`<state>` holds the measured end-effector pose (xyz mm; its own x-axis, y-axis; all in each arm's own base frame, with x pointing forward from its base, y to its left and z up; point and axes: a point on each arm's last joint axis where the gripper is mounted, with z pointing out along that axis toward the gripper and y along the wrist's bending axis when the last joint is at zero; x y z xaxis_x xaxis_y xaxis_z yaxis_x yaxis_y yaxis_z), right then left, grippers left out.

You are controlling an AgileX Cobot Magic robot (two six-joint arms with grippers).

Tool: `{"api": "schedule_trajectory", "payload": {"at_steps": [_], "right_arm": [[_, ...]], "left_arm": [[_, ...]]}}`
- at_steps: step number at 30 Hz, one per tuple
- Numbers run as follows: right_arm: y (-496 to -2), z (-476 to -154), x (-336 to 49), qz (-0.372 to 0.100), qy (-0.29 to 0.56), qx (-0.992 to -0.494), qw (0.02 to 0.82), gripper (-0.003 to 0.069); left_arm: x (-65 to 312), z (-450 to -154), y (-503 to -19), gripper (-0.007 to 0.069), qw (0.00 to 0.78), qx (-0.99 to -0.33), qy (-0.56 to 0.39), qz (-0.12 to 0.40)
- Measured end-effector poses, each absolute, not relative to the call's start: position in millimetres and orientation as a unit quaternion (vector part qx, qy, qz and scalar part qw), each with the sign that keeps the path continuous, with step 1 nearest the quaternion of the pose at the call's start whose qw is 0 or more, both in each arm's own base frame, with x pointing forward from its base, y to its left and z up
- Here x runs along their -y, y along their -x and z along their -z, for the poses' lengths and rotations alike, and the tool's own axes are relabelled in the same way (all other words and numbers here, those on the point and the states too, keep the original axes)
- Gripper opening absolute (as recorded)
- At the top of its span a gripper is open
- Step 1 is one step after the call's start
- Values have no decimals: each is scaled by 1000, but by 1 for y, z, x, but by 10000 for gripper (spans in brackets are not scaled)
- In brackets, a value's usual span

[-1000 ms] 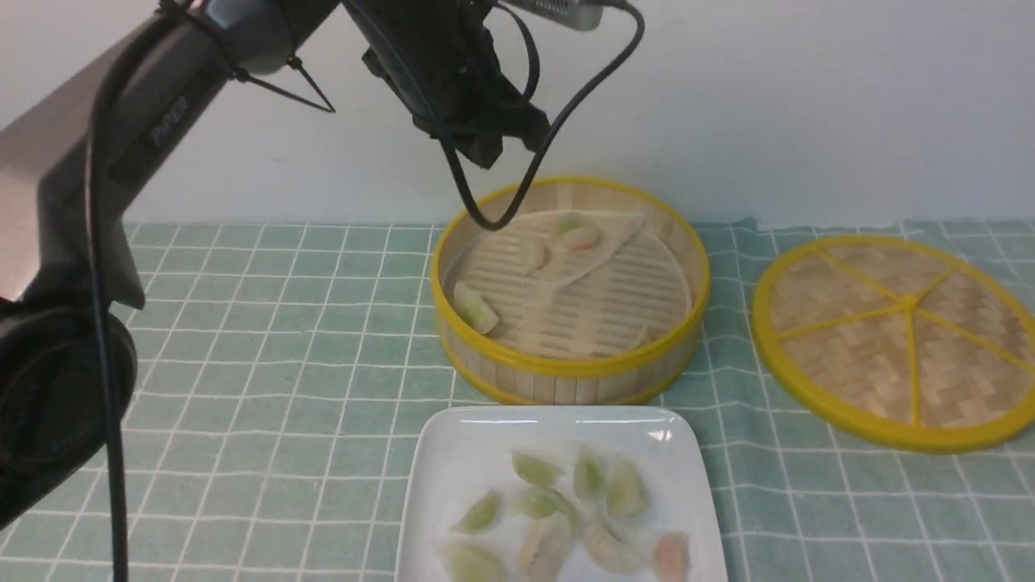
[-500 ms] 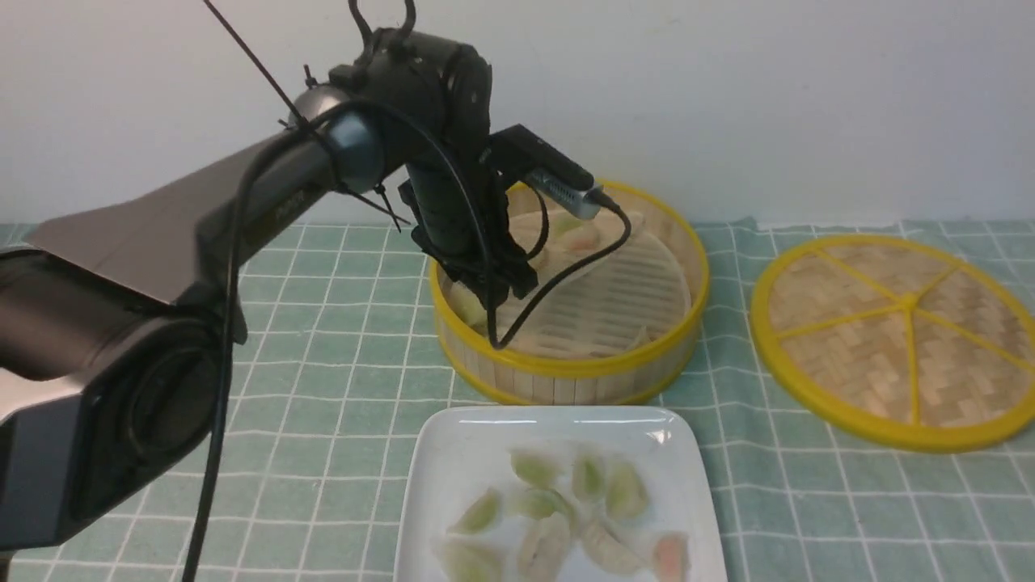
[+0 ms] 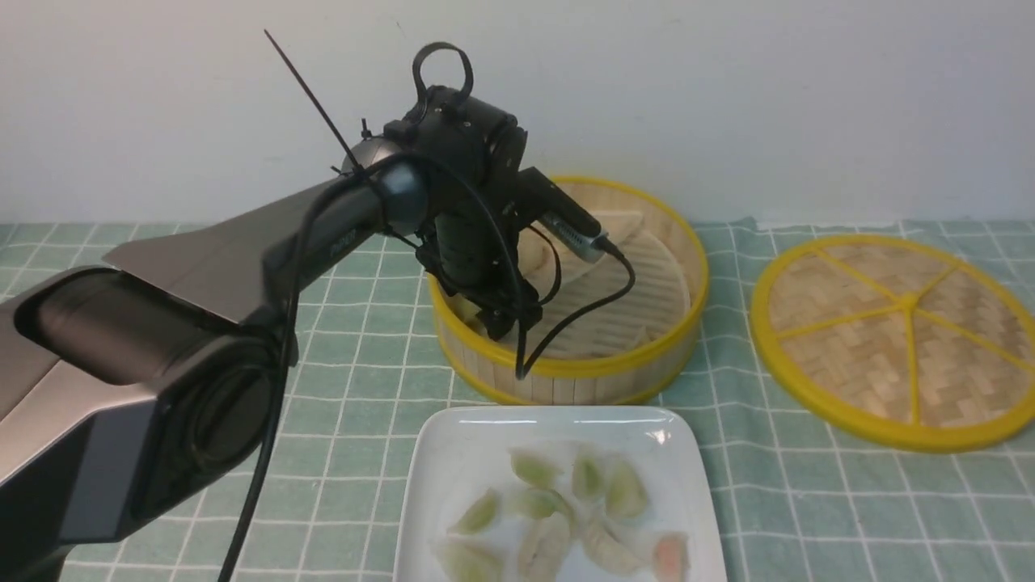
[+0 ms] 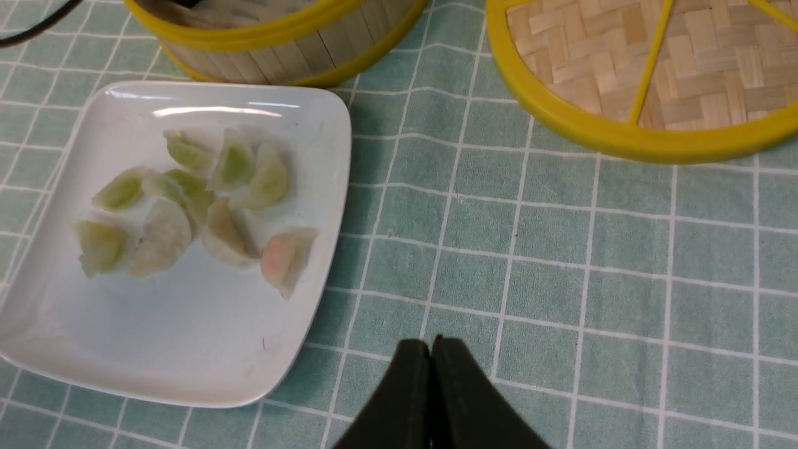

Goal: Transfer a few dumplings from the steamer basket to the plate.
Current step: Use the left arm to grab a dumpling from the steamer, then use the left arm to put the dumpling into the plate

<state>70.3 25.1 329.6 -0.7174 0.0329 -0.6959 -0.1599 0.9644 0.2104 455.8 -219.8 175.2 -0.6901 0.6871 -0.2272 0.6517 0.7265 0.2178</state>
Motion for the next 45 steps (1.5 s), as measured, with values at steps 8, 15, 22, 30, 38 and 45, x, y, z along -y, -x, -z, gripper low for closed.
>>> {"api": "schedule_trajectory", "payload": {"at_steps": [8, 15, 22, 30, 38, 45], "right_arm": [[-70, -329, -26, -132, 34, -918, 372, -15], [-70, -329, -26, -133, 35, -918, 371, -15], [-69, -329, -26, -133, 35, -920, 368, -15], [-69, -329, -26, -130, 40, -920, 368, -15], [-69, -328, -26, -125, 52, -920, 367, -15], [-69, -328, -26, -125, 55, -920, 368, -15]], "left_arm": [[219, -174, -455, 284, 144, -921, -356, -67], [227, -194, -448, 206, 135, -928, -346, -35], [232, -282, -424, 206, 197, -919, -338, 46], [210, -312, -359, 206, 157, -925, -330, 104], [197, -222, -320, 206, 26, -942, -310, 122], [205, -185, -337, 308, 43, -946, -297, 121]]}}
